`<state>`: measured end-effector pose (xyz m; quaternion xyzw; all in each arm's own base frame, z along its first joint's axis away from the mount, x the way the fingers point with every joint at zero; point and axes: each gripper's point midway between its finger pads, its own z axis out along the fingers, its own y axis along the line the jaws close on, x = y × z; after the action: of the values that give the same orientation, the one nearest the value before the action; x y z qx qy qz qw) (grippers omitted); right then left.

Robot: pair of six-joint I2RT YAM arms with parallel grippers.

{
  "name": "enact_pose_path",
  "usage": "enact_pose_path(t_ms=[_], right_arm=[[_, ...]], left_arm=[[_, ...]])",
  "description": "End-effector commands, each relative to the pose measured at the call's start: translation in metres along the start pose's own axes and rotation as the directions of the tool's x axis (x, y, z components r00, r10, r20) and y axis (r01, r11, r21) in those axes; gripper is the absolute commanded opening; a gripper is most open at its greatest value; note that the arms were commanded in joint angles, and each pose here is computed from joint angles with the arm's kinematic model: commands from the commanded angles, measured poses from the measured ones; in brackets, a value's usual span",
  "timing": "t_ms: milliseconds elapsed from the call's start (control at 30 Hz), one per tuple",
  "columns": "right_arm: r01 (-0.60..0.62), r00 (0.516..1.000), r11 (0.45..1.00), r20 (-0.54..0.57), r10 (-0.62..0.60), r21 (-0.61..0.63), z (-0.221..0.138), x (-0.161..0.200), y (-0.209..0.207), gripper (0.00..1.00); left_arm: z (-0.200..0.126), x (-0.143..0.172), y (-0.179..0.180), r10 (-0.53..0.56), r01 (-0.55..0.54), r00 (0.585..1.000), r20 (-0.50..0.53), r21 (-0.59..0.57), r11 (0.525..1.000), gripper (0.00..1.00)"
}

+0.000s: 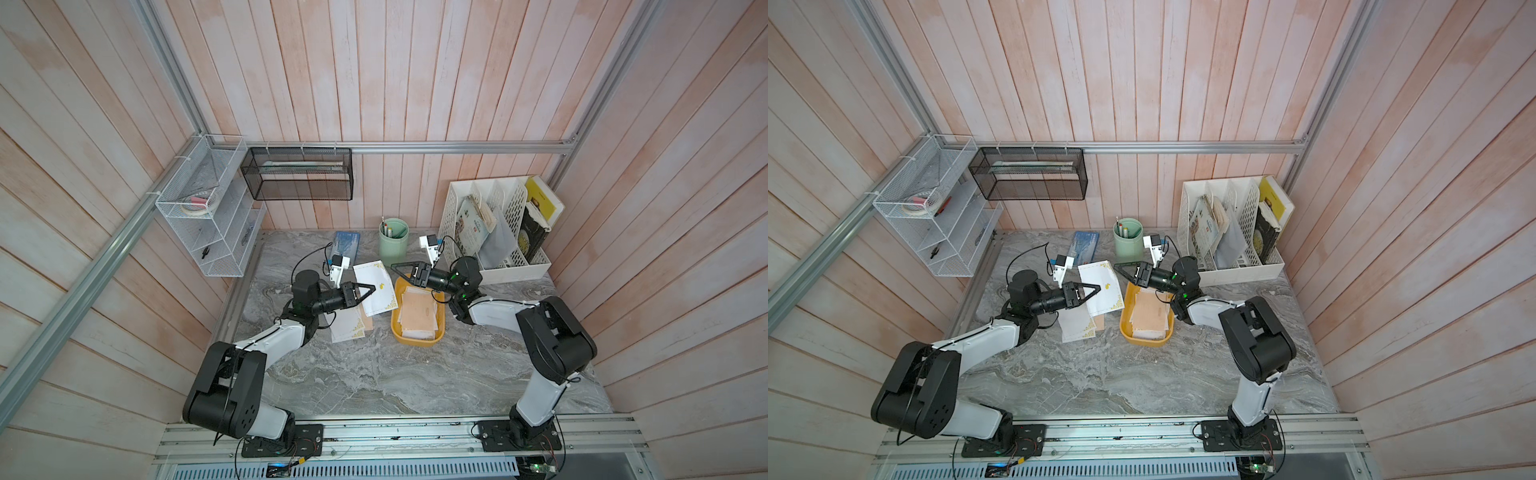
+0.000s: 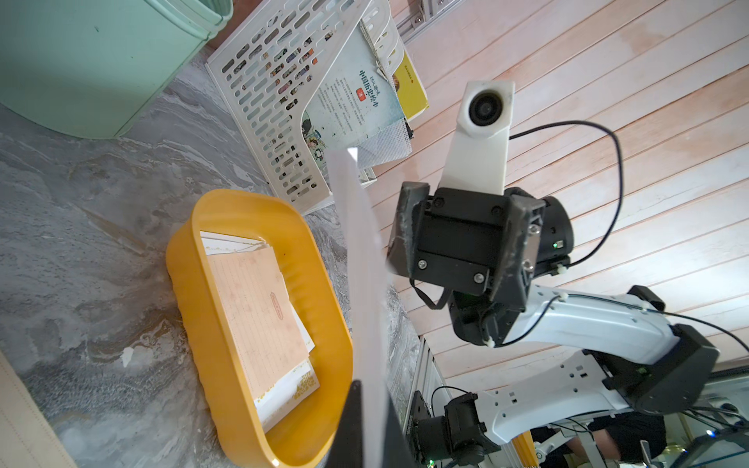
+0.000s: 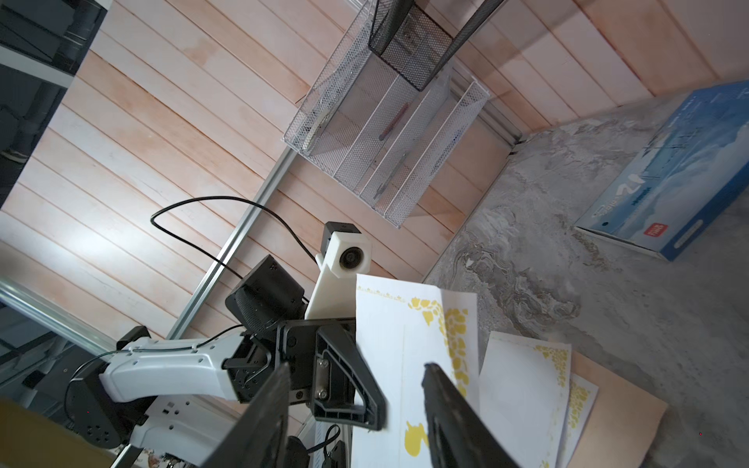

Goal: Take out the stationery paper from the storage box
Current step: Pick up the stationery paper from the storage box.

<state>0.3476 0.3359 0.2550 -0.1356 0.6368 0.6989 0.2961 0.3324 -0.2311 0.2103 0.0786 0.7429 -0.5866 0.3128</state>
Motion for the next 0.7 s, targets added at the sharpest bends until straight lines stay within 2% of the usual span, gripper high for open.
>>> enact_pose_path(t_ms=[0, 200, 667], right_arm=[[0.023, 1.0, 0.987, -0.006, -0.024, -0.157, -0.002, -0.006, 0.03, 0.54], [0.023, 1.0, 0.995, -0.017, -0.024, -0.093, 0.0, -0.003, 0.011, 0.54], [0.006, 0.997, 0.993, -0.077, -0.015, -0.119, 0.022, 0.006, 0.004, 0.54]], left_arm=[[-0.004, 0.0, -0.013, 0.032, -0.032, 0.999, -0.001, 0.029, 0.999, 0.0], [-0.006, -0.002, -0.019, 0.048, -0.048, 0.999, 0.004, 0.026, 0.999, 0.0], [-0.007, 0.001, -0.021, 0.041, -0.041, 0.999, 0.001, 0.036, 0.999, 0.0]])
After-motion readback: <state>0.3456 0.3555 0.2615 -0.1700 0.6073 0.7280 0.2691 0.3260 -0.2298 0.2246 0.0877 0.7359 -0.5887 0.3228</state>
